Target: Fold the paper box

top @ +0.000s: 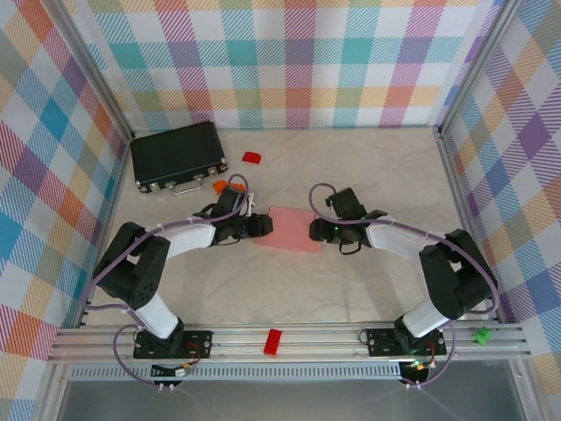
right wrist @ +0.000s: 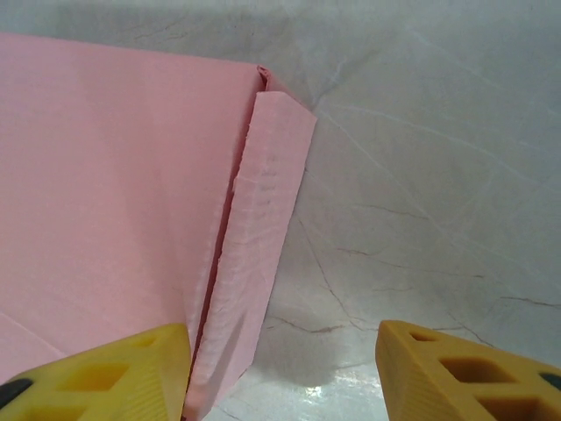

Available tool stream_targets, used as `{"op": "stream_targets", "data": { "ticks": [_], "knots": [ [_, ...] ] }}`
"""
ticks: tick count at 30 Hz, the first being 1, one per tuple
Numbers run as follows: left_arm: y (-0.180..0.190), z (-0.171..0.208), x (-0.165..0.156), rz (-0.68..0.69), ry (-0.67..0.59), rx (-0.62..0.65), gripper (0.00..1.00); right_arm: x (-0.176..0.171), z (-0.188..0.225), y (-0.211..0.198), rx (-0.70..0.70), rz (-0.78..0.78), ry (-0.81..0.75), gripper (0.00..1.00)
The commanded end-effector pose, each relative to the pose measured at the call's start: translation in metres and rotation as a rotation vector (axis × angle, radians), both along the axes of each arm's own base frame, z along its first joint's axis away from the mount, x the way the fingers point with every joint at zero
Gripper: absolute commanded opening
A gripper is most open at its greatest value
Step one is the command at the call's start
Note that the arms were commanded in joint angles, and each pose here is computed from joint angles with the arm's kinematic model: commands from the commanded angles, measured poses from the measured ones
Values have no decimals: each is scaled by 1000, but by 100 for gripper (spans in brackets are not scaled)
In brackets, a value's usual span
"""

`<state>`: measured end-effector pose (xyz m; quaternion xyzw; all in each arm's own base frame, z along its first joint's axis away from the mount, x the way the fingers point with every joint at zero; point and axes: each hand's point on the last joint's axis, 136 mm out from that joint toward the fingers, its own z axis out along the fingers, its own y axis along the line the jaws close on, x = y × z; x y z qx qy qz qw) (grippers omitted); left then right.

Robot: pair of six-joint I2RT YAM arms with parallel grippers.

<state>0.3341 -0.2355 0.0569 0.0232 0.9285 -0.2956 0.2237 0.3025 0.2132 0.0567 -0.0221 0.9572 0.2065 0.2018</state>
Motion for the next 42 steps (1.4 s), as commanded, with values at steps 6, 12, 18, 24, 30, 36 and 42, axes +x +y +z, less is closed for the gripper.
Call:
{"op": "stream_targets", "data": {
  "ticks": [6, 12, 18, 24, 30, 36, 42],
  "knots": [
    [4, -17, -9, 46, 36, 62, 41, 12, 33, -8, -43, -25, -108, 58],
    [2, -19, -12, 59, 51, 69, 40, 11, 26, 16, 25, 67, -56, 58],
    [2, -16, -16, 81, 59, 65, 39, 16, 9, 26, 37, 88, -20, 54],
    [-2, -16, -22, 107, 86, 30, 32, 21, -2, 33, 18, 142, 5, 40],
    [-3, -18, -31, 163, 117, -2, 32, 29, -10, 38, -46, 235, 7, 36],
    [-4, -12, -40, 202, 114, -25, 34, 42, -17, 45, -116, 350, -18, 35],
    [-12, -11, -51, 220, 124, -69, 34, 59, -16, 63, -121, 477, -44, 35]
  ]
}}
